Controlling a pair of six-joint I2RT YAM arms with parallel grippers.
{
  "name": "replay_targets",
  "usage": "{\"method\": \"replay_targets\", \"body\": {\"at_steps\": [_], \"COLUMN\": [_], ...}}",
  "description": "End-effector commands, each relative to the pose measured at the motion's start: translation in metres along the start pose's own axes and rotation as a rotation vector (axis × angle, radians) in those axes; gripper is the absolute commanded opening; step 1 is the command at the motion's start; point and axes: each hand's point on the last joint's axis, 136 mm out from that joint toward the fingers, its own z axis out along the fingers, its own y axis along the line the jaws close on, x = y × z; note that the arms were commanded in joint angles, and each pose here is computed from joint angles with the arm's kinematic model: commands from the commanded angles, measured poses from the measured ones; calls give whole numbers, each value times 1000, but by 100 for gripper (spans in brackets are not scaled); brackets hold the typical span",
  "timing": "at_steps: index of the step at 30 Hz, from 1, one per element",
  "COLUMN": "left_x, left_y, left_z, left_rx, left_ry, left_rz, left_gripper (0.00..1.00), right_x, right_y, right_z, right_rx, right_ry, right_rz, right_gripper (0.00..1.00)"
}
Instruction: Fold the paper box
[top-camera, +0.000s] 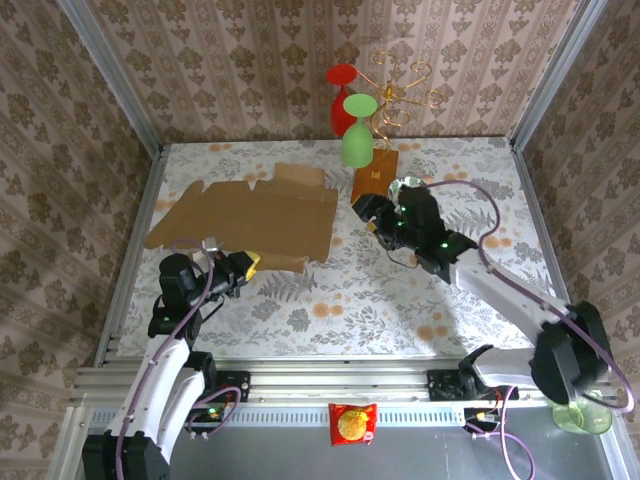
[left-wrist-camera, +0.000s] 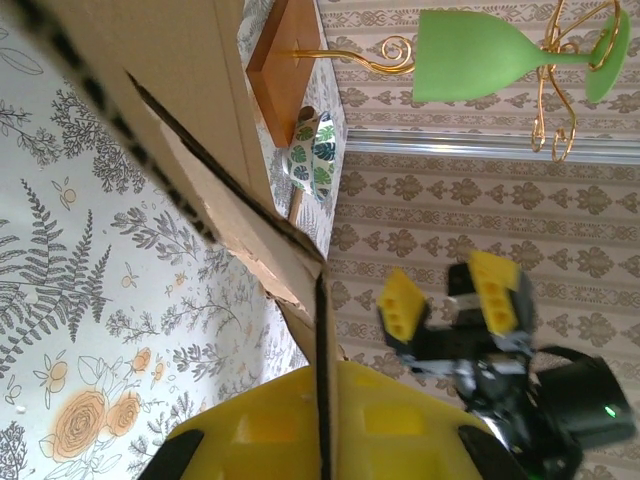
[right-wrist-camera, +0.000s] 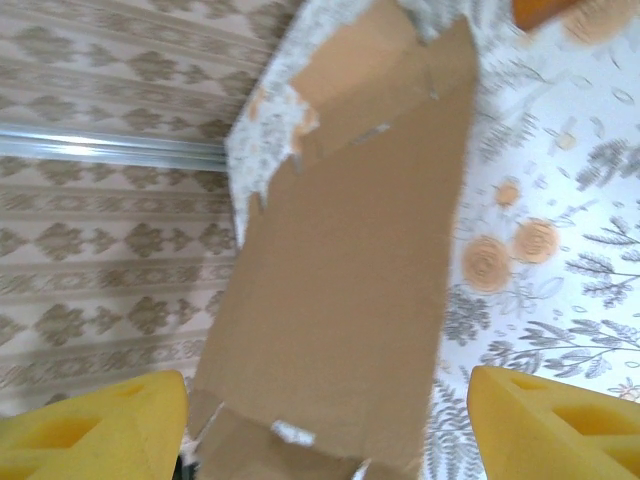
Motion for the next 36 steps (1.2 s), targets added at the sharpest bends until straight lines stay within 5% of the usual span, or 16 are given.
{"method": "replay_targets", "body": {"at_steps": [1, 8, 23, 30, 33, 36], "left_x": [1, 2, 3, 6, 7, 5], "left_y": [-3, -3, -1, -1, -13, -37], "left_z": [-1, -2, 0, 1, -3, -19], "left_rx": [2, 0, -9, -8, 5, -17], "left_ry": [-6, -5, -4, 6, 1, -61], "left_rz": [4, 4, 3, 3, 31, 127], "left_gripper": [0, 0, 0, 1, 27, 36], "right_x": [2, 15, 52, 43, 38, 34], "right_y": [3, -16, -57, -54, -51, -39], "right_z": [33, 90, 145, 141, 123, 101], "right_rx": [-89, -110, 29, 81, 172, 242], "right_ry": [26, 94, 177, 131, 107, 90], "right_rz": [128, 275, 342, 242, 105, -44], "right_gripper": [74, 65, 49, 0, 0, 0]}}
